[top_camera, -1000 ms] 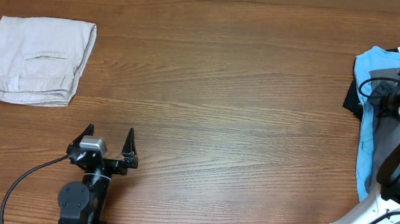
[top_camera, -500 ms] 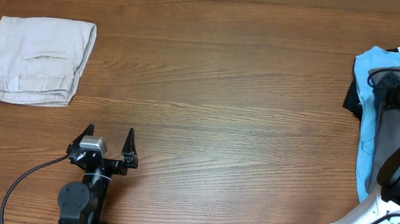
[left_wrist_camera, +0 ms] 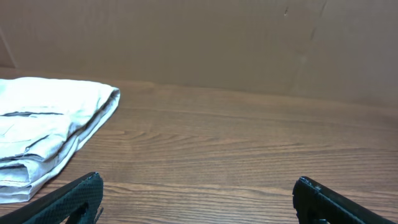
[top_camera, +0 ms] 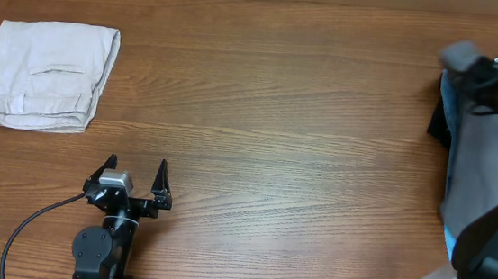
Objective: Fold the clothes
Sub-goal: 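Drag the grey shorts left onto the table center, then release, then reach the left gripper to the shorts' upper-left corner and grasp, then move the right gripper to the shorts' upper-right corner and grasp, then lift the shorts with both grippers and pull them toward the back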
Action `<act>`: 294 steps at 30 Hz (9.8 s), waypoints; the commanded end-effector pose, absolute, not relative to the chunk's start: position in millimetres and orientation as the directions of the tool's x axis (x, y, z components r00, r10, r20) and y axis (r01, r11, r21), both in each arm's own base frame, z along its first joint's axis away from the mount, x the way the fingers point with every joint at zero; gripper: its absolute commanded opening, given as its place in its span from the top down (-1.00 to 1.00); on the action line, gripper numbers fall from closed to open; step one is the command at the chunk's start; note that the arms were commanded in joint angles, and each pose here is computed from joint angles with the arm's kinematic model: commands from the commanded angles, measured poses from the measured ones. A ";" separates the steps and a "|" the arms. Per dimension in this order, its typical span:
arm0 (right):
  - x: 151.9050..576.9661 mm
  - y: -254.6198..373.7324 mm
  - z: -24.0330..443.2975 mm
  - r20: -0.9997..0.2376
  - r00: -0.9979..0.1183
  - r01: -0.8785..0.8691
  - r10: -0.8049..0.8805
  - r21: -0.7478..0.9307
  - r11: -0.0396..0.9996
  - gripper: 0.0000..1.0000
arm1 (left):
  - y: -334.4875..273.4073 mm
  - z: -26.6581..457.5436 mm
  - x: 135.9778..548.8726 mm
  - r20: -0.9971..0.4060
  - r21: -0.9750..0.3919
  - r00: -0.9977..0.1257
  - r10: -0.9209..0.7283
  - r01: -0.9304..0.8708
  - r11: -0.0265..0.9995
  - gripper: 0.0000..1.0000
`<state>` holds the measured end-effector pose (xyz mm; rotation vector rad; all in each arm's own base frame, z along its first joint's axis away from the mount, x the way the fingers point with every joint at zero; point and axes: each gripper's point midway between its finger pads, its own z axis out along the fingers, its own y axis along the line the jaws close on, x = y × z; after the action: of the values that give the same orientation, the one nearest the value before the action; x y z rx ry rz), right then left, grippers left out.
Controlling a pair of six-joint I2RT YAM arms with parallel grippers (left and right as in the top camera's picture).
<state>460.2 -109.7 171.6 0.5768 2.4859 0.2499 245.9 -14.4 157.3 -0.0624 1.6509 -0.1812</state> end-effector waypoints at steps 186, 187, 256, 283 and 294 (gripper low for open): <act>473.7 114.8 195.3 -0.409 -0.862 0.171 0.300 0.323 0.931 -1.00 | -91.0 67.8 513.2 -0.195 -0.292 -0.970 0.148 0.201 0.935 0.85; 473.7 114.8 195.3 -0.409 -0.862 0.171 0.300 0.323 0.931 -1.00 | -91.3 69.3 510.0 -0.182 -0.297 -0.972 0.148 0.198 0.934 0.85; 432.3 -11.7 37.6 -0.290 -0.921 0.175 0.259 0.285 0.942 -0.21 | -90.2 66.1 468.0 -0.001 -0.324 -0.991 0.133 0.127 0.938 0.70; 439.8 10.3 35.6 -0.318 -0.924 0.113 0.212 0.302 0.946 0.92 | -85.8 64.7 468.8 -0.002 -0.298 -0.991 0.134 0.128 0.946 0.77; 414.6 27.1 88.5 -0.217 -0.939 0.166 0.267 0.394 0.904 0.92 | -71.9 63.7 461.0 0.040 -0.270 -0.992 0.117 0.102 0.958 0.92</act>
<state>410.5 20.0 39.4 0.2933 2.8707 0.4794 460.0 -80.4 65.5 0.2033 3.1475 -0.4689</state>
